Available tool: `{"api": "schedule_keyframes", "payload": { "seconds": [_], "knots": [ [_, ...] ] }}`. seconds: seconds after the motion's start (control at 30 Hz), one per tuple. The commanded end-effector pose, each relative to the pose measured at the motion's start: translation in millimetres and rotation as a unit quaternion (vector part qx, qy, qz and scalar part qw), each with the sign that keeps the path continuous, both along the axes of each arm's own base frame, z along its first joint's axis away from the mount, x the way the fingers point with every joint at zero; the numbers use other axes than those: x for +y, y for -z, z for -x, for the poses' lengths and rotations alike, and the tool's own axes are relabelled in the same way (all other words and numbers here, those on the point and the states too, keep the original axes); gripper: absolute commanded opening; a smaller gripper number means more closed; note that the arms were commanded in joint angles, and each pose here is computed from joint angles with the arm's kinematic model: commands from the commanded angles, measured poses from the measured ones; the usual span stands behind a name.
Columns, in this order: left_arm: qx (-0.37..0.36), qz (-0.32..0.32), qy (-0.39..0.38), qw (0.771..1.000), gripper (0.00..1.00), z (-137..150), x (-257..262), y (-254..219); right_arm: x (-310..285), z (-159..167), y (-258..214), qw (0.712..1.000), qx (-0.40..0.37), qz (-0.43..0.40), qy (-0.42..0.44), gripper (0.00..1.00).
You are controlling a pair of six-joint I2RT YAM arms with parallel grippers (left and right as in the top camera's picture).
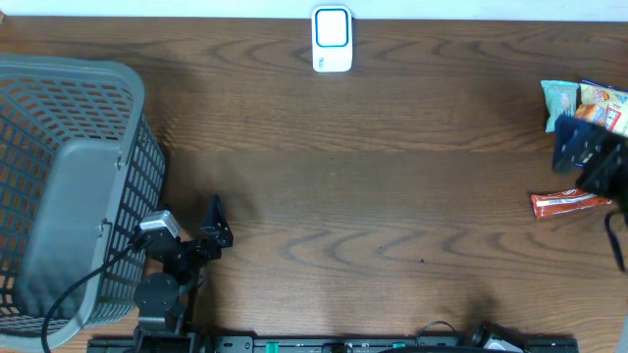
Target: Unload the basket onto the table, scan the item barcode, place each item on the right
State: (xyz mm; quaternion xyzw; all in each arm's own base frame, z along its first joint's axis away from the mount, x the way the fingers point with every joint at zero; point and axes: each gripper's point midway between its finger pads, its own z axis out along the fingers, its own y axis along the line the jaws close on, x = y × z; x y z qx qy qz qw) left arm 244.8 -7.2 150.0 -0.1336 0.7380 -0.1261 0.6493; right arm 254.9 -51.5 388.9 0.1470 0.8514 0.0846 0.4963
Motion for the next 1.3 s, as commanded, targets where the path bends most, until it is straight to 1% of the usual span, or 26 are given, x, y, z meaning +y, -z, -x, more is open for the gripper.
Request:
{"api": "schedule_keyframes", "payload": {
  "seconds": [0.0, 0.1, 0.2, 0.27, 0.4, 0.5, 0.63, 0.93, 1.1, 1.2, 1.27],
  "knots": [
    [0.026, -0.002, -0.007, 1.0, 0.98, 1, 3, 18, 10, 23, -7, 1.0, -0.011, 0.02, -0.002, 0.99],
    [0.026, -0.002, -0.007, 1.0, 0.98, 1, 3, 18, 20, 45, -1, 1.0, 0.001, 0.031, -0.006, 0.99],
    [0.026, -0.002, -0.007, 1.0, 0.98, 1, 3, 18, 31, 58, 1, 0.997, -0.009, 0.065, -0.03, 0.99],
    [0.026, -0.002, -0.007, 1.0, 0.98, 1, 3, 18, 38, 65, 3, 0.995, -0.024, 0.083, -0.043, 0.99],
    [0.026, -0.002, -0.007, 1.0, 0.98, 1, 3, 18, 47, 68, 6, 0.989, -0.083, 0.105, -0.059, 0.99],
    [0.026, -0.002, -0.007, 1.0, 0.98, 1, 3, 18, 51, 67, 12, 0.981, -0.139, 0.122, -0.064, 0.99],
    [0.026, -0.002, -0.007, 1.0, 0.98, 1, 3, 18, 55, 61, 33, 0.966, -0.206, 0.134, -0.073, 0.99],
    [0.026, -0.002, -0.007, 1.0, 0.98, 1, 3, 18, 63, 38, 89, 0.931, -0.316, 0.158, -0.092, 0.99],
    [0.026, -0.002, -0.007, 1.0, 0.98, 1, 3, 18, 65, 30, 124, 0.917, -0.352, 0.163, -0.09, 0.99],
    [0.026, -0.002, -0.007, 1.0, 0.98, 1, 3, 18, 63, 21, 146, 0.924, -0.343, 0.145, -0.085, 0.99],
    [0.026, -0.002, -0.007, 1.0, 0.98, 1, 3, 18, 55, 16, 163, 0.936, -0.324, 0.12, -0.061, 0.99]
  ]
}}
